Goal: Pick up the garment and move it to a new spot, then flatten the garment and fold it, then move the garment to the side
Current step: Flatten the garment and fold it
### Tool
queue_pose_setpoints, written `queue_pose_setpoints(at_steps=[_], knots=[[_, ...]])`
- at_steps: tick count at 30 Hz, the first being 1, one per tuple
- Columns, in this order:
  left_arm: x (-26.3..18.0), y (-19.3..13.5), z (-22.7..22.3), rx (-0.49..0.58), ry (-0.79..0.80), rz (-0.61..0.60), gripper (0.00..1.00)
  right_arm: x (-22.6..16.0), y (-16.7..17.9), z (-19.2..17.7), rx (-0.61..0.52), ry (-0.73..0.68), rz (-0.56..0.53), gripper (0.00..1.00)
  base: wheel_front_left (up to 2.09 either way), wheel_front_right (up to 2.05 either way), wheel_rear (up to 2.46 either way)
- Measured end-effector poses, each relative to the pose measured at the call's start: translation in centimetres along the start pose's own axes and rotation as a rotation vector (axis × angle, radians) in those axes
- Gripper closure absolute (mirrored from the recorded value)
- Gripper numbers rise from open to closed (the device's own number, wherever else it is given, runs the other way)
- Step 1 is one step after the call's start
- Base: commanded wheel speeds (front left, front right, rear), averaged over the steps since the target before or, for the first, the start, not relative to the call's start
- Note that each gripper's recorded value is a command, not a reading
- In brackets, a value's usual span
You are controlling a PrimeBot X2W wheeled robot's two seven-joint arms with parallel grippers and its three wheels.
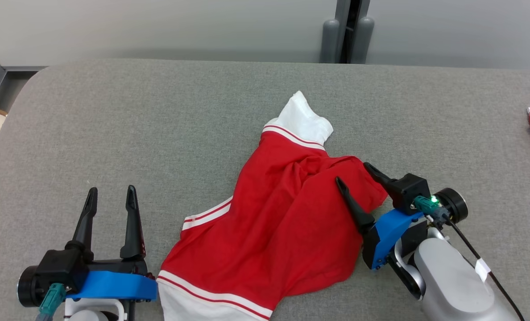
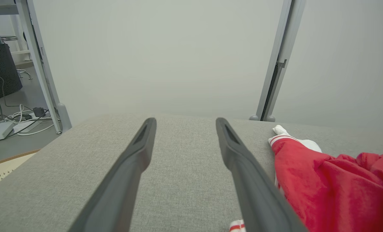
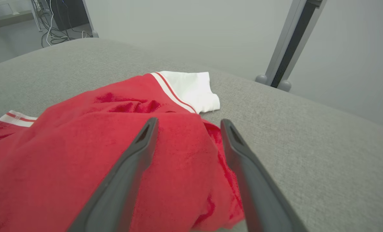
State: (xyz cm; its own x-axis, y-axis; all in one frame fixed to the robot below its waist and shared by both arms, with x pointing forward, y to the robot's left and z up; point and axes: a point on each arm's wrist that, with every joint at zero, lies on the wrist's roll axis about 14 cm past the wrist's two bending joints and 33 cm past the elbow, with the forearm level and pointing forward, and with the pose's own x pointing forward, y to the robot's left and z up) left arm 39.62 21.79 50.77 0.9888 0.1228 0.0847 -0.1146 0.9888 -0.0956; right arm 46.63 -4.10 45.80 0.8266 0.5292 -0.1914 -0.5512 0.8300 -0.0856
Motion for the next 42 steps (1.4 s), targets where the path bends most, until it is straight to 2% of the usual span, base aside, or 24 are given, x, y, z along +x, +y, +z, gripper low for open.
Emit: queue_pose_setpoints(at_steps=[4,5,6,12,20,25,35,42], knots=[[-0.2,0.5,-0.3,-0.002,0.012,0.015,0.00,0.5,0.9,-2.8,0.034,0.104,0.029,0.00,0.00,0.00,0.00],[-0.2,0.6,-0.4,0.000,0.013,0.020,0.00,0.6,1.1,-3.4,0.041,0.125,0.037,0.55,0.00,0.00,0.00],[-0.2,0.7,-0.4,0.001,0.014,0.025,0.00,0.7,1.4,-3.9,0.046,0.142,0.045,1.00,0.00,0.00,0.00],[-0.3,1.0,-0.4,-0.001,0.015,0.037,0.00,1.8,0.6,-3.1,0.044,0.120,0.048,1.00,0.00,0.00,0.00],[-0.3,1.1,-0.1,-0.004,0.006,0.043,0.00,2.9,-4.0,3.2,-0.022,-0.093,-0.056,1.00,0.00,0.00,0.00],[-0.2,0.2,0.0,-0.010,0.001,0.018,0.00,1.7,-5.0,4.9,-0.048,-0.150,-0.093,1.00,0.00,0.00,0.00],[-0.3,-2.3,-0.2,-0.027,0.007,-0.056,0.00,-5.9,-3.6,-0.4,0.056,-0.103,-0.155,1.00,0.00,0.00,0.00],[0.0,-4.0,-0.2,-0.037,0.005,-0.103,0.00,-10.9,-2.1,-1.8,0.139,-0.080,-0.209,1.00,0.00,0.00,0.00]])
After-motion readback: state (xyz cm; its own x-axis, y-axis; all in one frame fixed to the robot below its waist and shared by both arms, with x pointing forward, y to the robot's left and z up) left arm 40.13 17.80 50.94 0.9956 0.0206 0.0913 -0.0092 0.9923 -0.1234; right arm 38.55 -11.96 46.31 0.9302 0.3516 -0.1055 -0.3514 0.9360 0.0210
